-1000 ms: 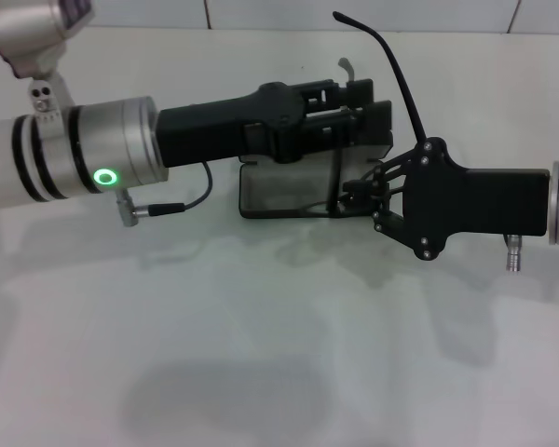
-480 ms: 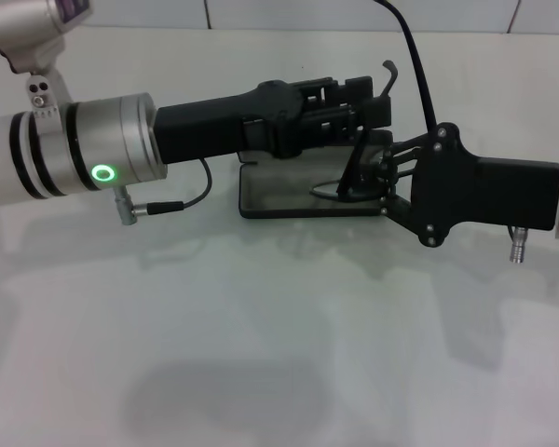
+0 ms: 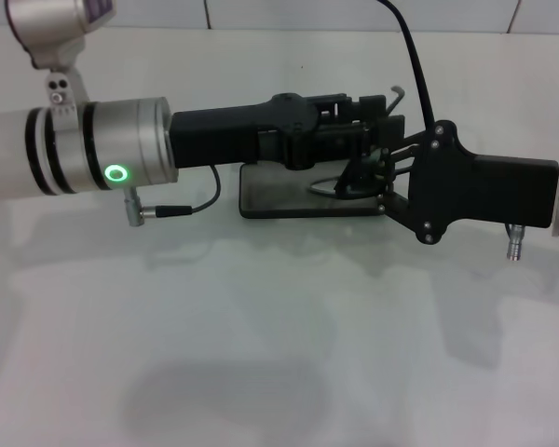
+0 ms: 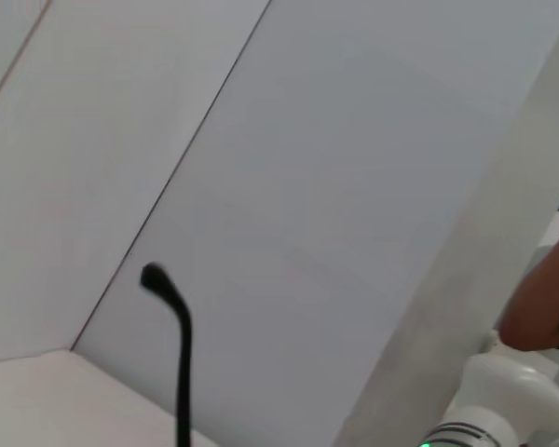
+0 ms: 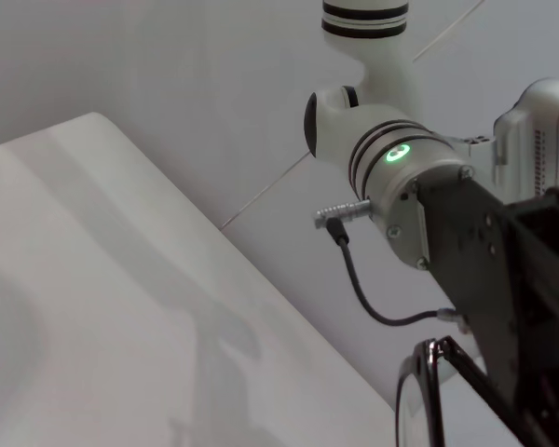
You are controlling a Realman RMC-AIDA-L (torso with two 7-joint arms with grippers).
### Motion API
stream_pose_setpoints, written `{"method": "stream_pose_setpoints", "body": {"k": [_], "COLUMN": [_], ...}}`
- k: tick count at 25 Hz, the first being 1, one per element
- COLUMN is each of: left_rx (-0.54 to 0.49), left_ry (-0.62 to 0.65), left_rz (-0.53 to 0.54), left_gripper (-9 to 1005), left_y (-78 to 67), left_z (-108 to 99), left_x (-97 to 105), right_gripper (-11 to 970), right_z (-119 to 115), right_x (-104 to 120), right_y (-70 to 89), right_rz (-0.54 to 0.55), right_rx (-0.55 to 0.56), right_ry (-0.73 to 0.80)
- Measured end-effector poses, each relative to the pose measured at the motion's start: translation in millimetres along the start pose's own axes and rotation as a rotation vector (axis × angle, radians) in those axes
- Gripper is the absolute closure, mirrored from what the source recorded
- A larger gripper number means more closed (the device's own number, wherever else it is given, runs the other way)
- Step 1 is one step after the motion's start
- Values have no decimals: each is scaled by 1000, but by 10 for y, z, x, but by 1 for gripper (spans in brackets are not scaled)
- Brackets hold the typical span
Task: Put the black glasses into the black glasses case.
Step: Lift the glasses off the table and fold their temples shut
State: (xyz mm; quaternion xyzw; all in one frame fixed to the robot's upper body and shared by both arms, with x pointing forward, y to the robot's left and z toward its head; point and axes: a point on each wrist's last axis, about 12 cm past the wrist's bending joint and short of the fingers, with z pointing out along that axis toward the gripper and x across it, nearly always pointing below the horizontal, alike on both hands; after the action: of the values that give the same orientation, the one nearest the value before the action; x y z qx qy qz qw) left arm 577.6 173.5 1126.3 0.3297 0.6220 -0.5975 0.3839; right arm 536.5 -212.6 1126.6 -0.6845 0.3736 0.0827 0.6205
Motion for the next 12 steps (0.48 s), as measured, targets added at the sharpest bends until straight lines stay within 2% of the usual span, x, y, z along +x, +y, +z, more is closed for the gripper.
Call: {"method": "stream_pose_setpoints", "body": {"k": [12], "left_rx": [-28], "left_ry": [53], "left_rz": [-44], "left_gripper": [404], "left_y": [53], "left_z": [61], "left_x": [-27], "right_gripper": [823], "right_z": [-19], "right_x": [-1], "right_y": [14], "right_rz": [5], "right_rx": [5], "right_ry": [-3]}}
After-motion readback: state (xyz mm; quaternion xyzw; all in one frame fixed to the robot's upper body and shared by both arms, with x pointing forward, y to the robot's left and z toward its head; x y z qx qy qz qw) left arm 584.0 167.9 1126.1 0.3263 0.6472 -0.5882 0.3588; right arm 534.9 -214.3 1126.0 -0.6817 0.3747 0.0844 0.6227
